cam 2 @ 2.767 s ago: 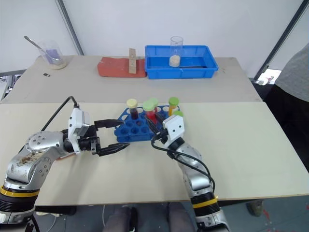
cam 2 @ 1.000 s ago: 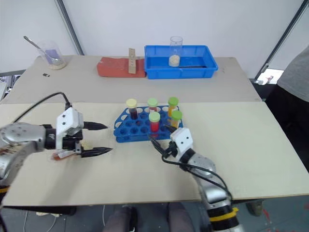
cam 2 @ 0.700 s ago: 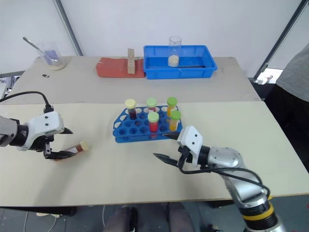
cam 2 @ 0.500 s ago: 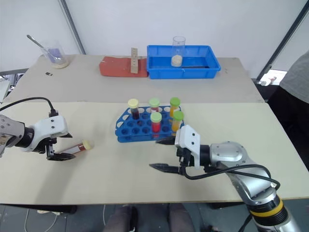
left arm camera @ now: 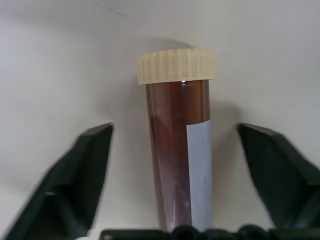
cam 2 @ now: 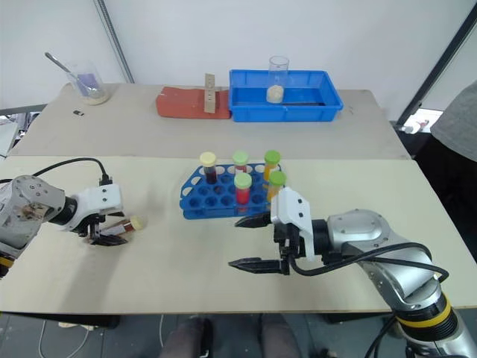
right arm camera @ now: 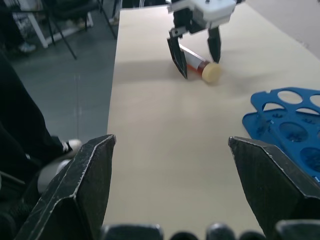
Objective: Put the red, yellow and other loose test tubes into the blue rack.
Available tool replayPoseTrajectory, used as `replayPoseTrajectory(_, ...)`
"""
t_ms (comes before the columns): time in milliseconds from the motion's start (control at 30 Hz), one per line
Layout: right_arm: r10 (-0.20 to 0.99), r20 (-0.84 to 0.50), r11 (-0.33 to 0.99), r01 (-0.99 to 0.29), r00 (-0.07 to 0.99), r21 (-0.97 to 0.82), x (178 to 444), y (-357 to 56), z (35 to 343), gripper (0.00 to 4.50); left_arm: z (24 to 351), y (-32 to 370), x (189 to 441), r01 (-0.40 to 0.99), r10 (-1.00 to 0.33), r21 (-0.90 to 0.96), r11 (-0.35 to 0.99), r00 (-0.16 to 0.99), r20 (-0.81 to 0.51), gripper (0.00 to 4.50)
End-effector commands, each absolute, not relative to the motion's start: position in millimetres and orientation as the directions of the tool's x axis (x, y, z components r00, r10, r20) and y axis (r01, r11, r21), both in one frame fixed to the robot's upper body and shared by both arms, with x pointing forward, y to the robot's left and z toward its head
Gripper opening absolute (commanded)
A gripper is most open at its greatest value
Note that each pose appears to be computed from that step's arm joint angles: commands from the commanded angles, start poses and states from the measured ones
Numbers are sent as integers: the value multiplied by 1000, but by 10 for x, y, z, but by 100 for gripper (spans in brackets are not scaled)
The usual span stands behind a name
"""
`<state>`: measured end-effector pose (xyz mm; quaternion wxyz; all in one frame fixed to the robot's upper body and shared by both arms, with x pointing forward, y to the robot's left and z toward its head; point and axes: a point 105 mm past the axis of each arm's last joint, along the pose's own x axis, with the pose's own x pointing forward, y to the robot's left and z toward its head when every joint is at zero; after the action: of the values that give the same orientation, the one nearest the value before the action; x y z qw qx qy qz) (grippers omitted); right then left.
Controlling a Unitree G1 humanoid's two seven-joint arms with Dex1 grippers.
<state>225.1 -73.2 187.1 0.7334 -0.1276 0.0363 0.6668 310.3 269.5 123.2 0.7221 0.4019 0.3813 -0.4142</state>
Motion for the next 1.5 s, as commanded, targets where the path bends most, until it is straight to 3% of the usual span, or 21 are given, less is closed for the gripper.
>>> replayPoseTrajectory(33,980,-164,82,-984,108,-157,2230,-731,2062,403,1227,2717,3142,898,-260,283,337,378,-889,217)
replayPoseTrajectory(100,981,-161,85,-985,109,-148,2230,-739,2081,403,1220,2708,3142,900,-261,279,335,373,-890,118)
replayPoseTrajectory(133,980,-164,85,-986,109,-146,2233,-746,2085,403,1219,2701,3140,902,-262,276,331,369,-892,89)
replayPoseTrajectory(333,963,-253,59,-989,93,-138,2215,-843,2017,403,1374,2696,3137,916,-277,293,273,366,-888,87)
replayPoseTrajectory(433,940,-322,52,-982,110,-183,2225,-923,1965,403,1665,2570,3253,888,-361,360,287,448,-818,87)
replayPoseTrajectory(600,932,-318,91,-963,171,-252,2234,-1007,2029,403,2217,2073,3407,821,-640,398,410,569,-516,87)
replayPoseTrajectory(667,929,-310,116,-955,202,-274,2249,-1030,2048,403,2419,1735,3314,844,-799,357,400,512,-316,87)
replayPoseTrajectory(733,927,-307,130,-952,215,-276,2253,-1046,2056,403,2478,1545,3204,865,-860,322,384,462,-217,87)
replayPoseTrajectory(1000,891,-238,291,-888,387,-356,2423,-1037,2168,403,2344,1243,3199,863,-883,187,468,464,72,87)
replayPoseTrajectory(1500,878,-271,322,-906,395,-276,2270,-1055,2050,403,1928,915,3440,867,-883,169,468,454,119,87)
